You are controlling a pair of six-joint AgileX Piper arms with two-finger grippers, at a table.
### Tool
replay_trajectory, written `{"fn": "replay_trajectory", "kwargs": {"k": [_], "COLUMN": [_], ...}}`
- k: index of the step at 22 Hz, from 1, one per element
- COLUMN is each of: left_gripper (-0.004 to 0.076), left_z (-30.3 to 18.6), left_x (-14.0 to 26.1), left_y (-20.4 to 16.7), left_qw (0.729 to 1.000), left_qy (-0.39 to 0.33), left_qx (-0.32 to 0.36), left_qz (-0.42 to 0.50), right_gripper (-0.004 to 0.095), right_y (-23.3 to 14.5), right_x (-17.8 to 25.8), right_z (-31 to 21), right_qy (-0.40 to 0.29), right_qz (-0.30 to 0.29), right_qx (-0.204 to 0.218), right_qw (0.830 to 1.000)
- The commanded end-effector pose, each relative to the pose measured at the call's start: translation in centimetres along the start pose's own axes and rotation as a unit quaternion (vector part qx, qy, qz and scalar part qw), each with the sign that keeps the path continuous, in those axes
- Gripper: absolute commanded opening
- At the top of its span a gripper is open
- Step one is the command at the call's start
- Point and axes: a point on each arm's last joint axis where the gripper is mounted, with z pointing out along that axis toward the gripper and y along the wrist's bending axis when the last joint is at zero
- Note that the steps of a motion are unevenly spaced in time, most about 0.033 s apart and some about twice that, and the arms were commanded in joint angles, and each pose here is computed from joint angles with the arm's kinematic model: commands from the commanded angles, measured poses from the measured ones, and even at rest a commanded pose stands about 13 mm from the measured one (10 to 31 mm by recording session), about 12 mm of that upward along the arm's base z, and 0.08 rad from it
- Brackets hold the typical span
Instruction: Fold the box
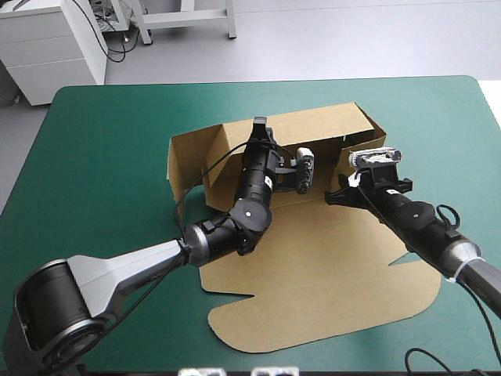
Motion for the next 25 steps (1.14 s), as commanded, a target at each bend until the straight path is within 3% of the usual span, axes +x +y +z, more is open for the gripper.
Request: {"fn": "replay_trajectory", "kwargs": {"k": [1, 6, 9, 11, 14, 16, 18, 19, 20, 21, 25], "left_gripper": [-0.0007, -0.0007, -0.0007, -0.0007, -0.0007, -0.0007, -0.0007, -0.0007, -0.0007, -0.0007, -0.0007], "left_z": [-1.2, -1.2, -1.2, -1.2, -1.2, -1.2, -1.2, -1.2, -1.2, -1.2, -1.2], "left_x": [0.3, 0.3, 0.3, 0.3, 0.3, 0.3, 0.3, 0.3, 0.3, 0.3, 0.3], "left_y": [3.7, 3.7, 3.7, 3.7, 3.7, 3.7, 3.7, 3.7, 3.7, 3.7, 3.7], "left_qw": [0.997, 0.997, 0.997, 0.997, 0.997, 0.997, 0.997, 0.997, 0.997, 0.997, 0.997], "left_qy": [-0.006, -0.005, -0.005, -0.005, -0.005, -0.005, -0.005, -0.005, -0.005, -0.005, -0.005], "left_qx": [-0.077, -0.077, -0.077, -0.077, -0.077, -0.077, -0.077, -0.077, -0.077, -0.077, -0.077], "left_qz": [0.012, 0.011, 0.011, 0.011, 0.011, 0.011, 0.011, 0.011, 0.011, 0.011, 0.011], "right_gripper": [0.0669, 0.0688, 0.0689, 0.0688, 0.0678, 0.0599, 0.0435, 0.0272, 0.0197, 0.0005, -0.001], "right_y": [-0.6, -1.0, -1.8, -3.0, -4.1, -3.7, -2.9, -2.4, -2.2, -1.9, -1.9], "right_x": [-1.5, -1.0, -0.5, 0.1, 1.3, 1.8, 2.3, 2.5, 2.6, 2.8, 2.8], "right_z": [-0.9, -1.0, -1.1, -1.3, -2.1, -2.6, -3.2, -3.6, -3.7, -4.0, -4.0], "right_qy": [-0.021, 0.012, 0.035, 0.067, 0.131, 0.167, 0.201, 0.222, 0.229, 0.241, 0.246], "right_qz": [0.003, 0.035, 0.037, 0.043, 0.078, 0.085, 0.089, 0.092, 0.092, 0.092, 0.092], "right_qx": [-0.009, -0.06, -0.068, -0.065, -0.111, -0.156, -0.202, -0.23, -0.241, -0.258, -0.26], "right_qw": [1.0, 0.998, 0.996, 0.995, 0.982, 0.97, 0.954, 0.943, 0.939, 0.931, 0.929]}}
